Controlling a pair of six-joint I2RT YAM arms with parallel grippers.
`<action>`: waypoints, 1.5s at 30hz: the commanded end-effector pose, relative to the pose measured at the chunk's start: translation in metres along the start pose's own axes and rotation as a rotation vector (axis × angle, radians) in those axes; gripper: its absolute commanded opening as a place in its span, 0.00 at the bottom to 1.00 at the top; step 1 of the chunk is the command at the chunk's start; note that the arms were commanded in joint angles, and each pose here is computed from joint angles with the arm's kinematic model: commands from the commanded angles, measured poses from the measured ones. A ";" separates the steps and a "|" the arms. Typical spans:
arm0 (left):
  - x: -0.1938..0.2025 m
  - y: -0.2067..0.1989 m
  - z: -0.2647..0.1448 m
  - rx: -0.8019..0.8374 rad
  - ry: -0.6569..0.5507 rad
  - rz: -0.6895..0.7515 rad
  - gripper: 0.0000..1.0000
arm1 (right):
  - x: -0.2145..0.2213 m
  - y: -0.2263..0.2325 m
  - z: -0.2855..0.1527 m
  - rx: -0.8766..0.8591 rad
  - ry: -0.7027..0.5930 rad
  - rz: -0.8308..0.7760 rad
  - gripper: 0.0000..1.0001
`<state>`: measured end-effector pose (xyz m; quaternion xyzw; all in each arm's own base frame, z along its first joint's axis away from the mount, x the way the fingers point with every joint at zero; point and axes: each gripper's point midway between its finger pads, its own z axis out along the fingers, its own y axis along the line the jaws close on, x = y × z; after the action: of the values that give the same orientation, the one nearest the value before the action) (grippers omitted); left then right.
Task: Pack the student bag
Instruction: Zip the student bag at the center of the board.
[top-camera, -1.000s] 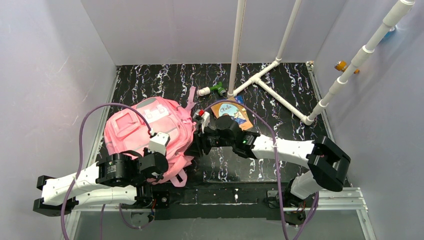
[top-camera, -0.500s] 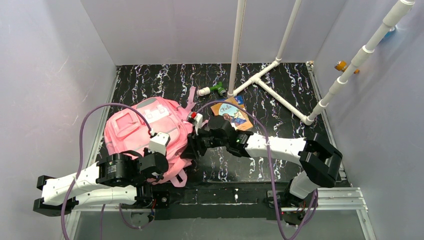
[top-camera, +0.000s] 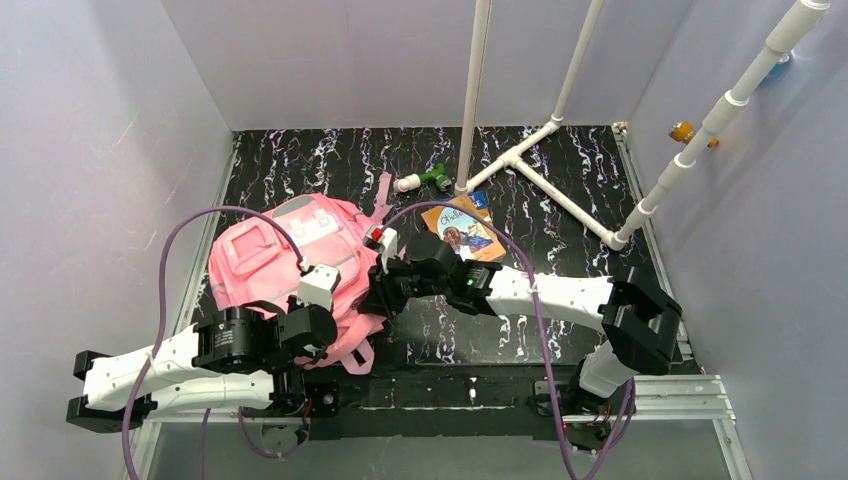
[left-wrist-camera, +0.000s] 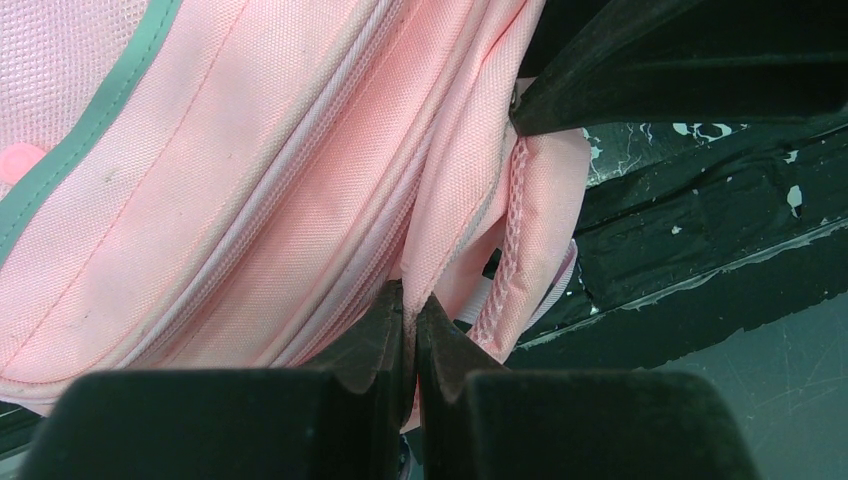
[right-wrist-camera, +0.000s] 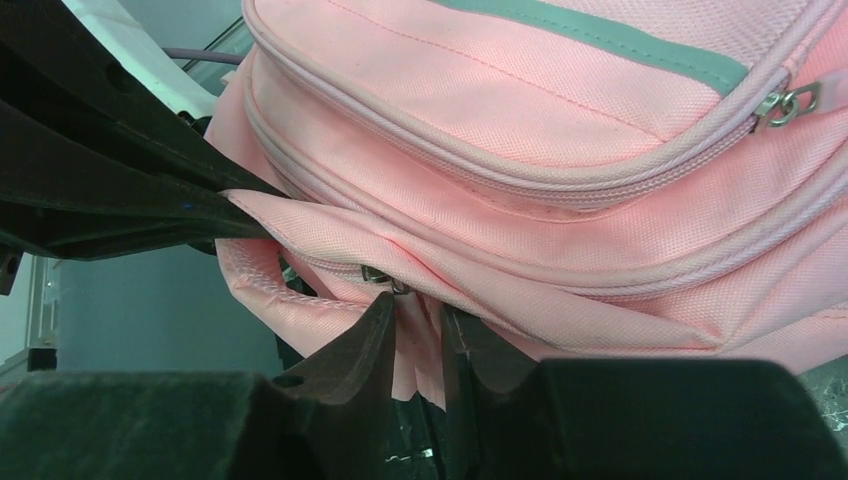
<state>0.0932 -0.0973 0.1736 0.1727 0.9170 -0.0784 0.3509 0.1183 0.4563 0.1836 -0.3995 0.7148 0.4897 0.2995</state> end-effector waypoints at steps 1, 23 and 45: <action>-0.009 -0.013 -0.005 0.061 -0.026 -0.069 0.00 | -0.018 0.003 -0.005 0.035 -0.027 -0.048 0.25; -0.012 0.036 -0.029 -0.068 -0.066 -0.138 0.00 | 0.017 -0.065 -0.053 0.190 0.220 -0.097 0.01; -0.006 0.033 -0.033 -0.048 -0.026 -0.141 0.00 | -0.007 -0.214 -0.046 0.455 0.382 -0.055 0.01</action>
<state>0.0916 -0.0869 0.1930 0.1028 0.9244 -0.0975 0.3540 0.2707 0.3877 0.1235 -0.4339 0.8168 0.2814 0.2559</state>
